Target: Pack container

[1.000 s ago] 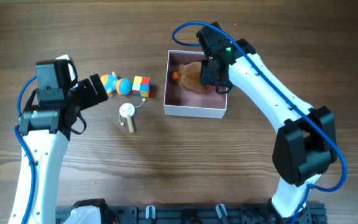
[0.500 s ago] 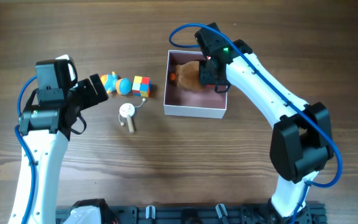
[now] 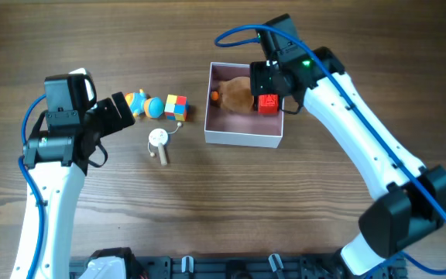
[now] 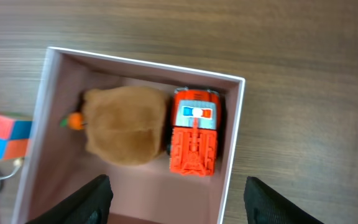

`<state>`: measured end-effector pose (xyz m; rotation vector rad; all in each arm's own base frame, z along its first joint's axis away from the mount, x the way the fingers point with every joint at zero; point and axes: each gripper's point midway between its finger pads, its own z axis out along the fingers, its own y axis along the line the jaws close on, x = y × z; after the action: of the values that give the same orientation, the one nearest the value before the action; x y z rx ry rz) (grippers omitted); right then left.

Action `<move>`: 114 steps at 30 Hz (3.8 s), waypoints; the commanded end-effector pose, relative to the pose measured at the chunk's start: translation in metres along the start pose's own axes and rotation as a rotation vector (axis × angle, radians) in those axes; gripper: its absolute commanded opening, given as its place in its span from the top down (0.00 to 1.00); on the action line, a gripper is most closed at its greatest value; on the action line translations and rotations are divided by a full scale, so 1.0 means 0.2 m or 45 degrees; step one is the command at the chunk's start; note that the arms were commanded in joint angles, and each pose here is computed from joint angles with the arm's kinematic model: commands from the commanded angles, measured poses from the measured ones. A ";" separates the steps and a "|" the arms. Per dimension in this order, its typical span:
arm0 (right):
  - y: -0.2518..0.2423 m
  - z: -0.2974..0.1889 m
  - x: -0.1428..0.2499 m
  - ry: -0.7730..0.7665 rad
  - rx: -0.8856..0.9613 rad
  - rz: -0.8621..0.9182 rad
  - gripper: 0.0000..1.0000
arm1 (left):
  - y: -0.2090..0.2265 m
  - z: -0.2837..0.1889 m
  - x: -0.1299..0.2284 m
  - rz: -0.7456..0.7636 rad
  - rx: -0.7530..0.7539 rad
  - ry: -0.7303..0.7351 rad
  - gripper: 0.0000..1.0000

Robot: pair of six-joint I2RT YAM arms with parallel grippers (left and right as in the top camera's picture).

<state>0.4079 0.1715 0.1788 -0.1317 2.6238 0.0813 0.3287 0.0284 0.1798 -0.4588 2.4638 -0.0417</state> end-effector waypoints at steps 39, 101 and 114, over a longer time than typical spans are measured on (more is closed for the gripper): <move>-1.14 -0.83 0.28 -0.131 0.296 0.827 0.00 | -0.49 0.06 -0.02 0.410 0.189 0.222 0.01; -1.18 -0.63 0.29 0.023 0.307 0.838 0.00 | -0.67 0.72 0.31 0.701 -0.029 0.546 0.76; -1.18 -0.63 0.29 0.023 0.307 0.838 0.00 | -0.93 0.10 0.07 0.561 0.154 0.356 0.91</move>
<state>0.3224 -0.0771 0.2569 0.7911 2.5506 -0.0146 0.4010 -0.1186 0.1345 0.1858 2.8617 0.0536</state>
